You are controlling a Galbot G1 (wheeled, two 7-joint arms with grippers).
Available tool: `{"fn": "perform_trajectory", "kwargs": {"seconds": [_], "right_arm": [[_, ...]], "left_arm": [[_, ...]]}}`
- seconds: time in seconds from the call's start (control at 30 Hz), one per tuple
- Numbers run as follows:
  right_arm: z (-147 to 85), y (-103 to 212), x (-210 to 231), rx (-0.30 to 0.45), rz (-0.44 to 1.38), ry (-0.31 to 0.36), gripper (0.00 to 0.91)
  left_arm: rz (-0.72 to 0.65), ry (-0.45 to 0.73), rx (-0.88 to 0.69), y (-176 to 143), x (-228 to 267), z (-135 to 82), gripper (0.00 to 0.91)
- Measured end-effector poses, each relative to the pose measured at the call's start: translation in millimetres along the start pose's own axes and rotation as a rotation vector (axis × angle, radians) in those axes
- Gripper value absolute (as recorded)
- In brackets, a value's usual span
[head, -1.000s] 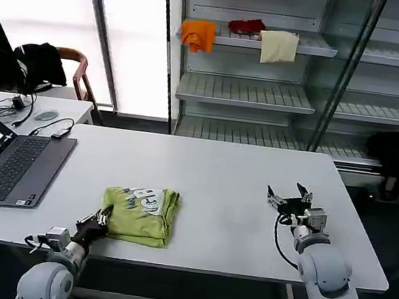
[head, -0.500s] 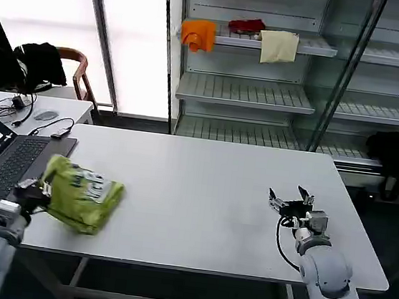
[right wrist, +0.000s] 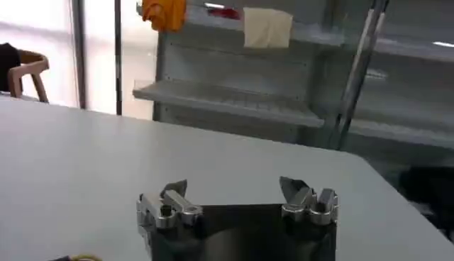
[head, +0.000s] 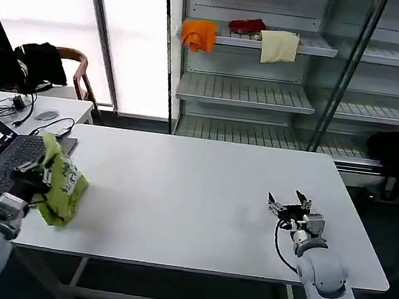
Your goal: Fold and organize the clothes.
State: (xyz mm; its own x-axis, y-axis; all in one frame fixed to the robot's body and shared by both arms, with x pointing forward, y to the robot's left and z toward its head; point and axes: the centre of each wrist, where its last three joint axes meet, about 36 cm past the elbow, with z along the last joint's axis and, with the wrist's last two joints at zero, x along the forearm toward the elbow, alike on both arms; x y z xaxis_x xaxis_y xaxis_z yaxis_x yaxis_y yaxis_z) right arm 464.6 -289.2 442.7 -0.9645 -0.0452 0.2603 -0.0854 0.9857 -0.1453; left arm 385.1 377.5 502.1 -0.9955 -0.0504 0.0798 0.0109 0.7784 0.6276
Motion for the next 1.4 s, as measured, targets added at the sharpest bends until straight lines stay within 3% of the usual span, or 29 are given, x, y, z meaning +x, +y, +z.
{"fn": "perform_trajectory", "kwargs": {"seconds": [0.33, 0.63, 0.7, 0.73, 1.03, 1.4], "right_arm": [[11.2, -7.1, 2.7, -0.001, 0.022, 0.018, 0.907], [10.0, -4.4, 1.7, -0.004, 0.025, 0.015, 0.907], [9.5, -3.2, 1.8, -0.006, 0.021, 0.015, 0.907], [9.0, -2.7, 2.1, -0.006, 0.019, 0.014, 0.907], [-5.0, 3.8, 5.5, -0.016, -0.029, 0.004, 0.907], [-31.1, 31.7, 0.6, -0.098, -0.181, -0.005, 0.907]], "left_arm": [[0.145, -0.056, 0.066, -126.1, -6.0, -33.0, 0.0], [0.236, -0.101, 0.173, -198.3, -15.8, -71.2, 0.01], [0.251, -0.102, 0.198, -212.7, -18.9, -76.3, 0.252], [0.258, -0.099, 0.208, -219.0, -20.7, -77.7, 0.907], [0.351, -0.08, 0.261, -257.4, -21.5, -86.8, 0.907], [0.401, -0.111, 0.381, -230.6, -4.0, -91.0, 0.907]]}}
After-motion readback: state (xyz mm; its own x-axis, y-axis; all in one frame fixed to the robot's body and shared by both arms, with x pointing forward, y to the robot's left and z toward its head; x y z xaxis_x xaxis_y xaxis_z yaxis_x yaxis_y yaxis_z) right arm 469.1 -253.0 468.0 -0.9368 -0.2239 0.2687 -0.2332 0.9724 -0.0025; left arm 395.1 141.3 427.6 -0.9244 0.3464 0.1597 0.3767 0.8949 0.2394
